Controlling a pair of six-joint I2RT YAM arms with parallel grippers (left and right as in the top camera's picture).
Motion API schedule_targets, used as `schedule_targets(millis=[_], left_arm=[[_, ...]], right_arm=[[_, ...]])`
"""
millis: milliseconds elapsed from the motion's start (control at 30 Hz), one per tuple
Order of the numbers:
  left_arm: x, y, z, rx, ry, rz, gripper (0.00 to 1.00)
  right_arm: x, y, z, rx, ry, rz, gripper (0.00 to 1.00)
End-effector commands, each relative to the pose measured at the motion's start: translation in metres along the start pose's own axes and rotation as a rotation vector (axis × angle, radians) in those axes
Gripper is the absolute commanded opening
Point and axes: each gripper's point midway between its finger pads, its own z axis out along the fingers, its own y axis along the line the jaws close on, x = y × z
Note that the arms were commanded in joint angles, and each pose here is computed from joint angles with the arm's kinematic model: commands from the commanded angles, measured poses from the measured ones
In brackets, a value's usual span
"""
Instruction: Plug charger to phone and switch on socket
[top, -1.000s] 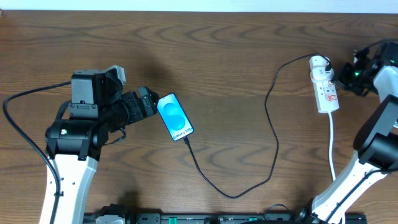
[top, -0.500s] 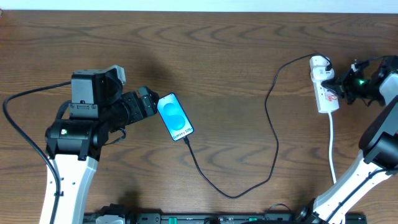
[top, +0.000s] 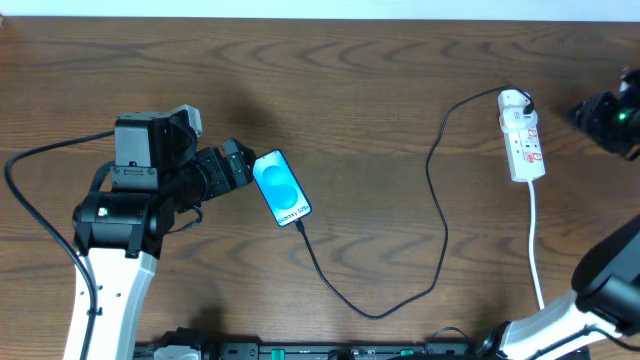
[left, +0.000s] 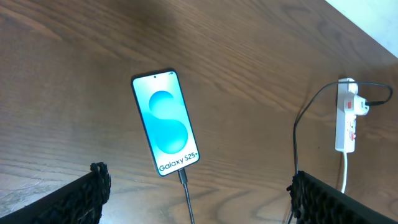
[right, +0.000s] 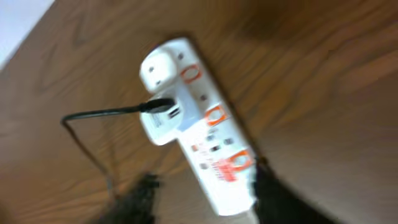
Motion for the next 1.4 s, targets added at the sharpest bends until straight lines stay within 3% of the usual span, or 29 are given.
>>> schedule_targets(millis=[0,100,467,967,1367], left_arm=[[-0.006,-0.003,-0.006,0.002,-0.027,0.010,0.94],[-0.006,-0.003,-0.006,0.002,-0.027,0.009,0.94],[-0.006,-0.003,-0.006,0.003,-0.027,0.009,0.94],[-0.006,-0.003,-0.006,0.002,-0.027,0.010,0.94],[-0.006,-0.003,-0.006,0.002,-0.027,0.009,0.94]], right_arm=[[0.009,-0.020,0.010,0.122,0.041,-0.071,0.73],[0.010,-0.021,0.012,0.121,0.048,-0.100,0.99],[0.009,-0.037,0.037,0.150,0.076,-0.275,0.99],[0.013,-0.053,0.089,0.134,0.100,-0.247,0.99],[0.009,-0.041,0.103,0.148,0.081,-0.338,0.99]])
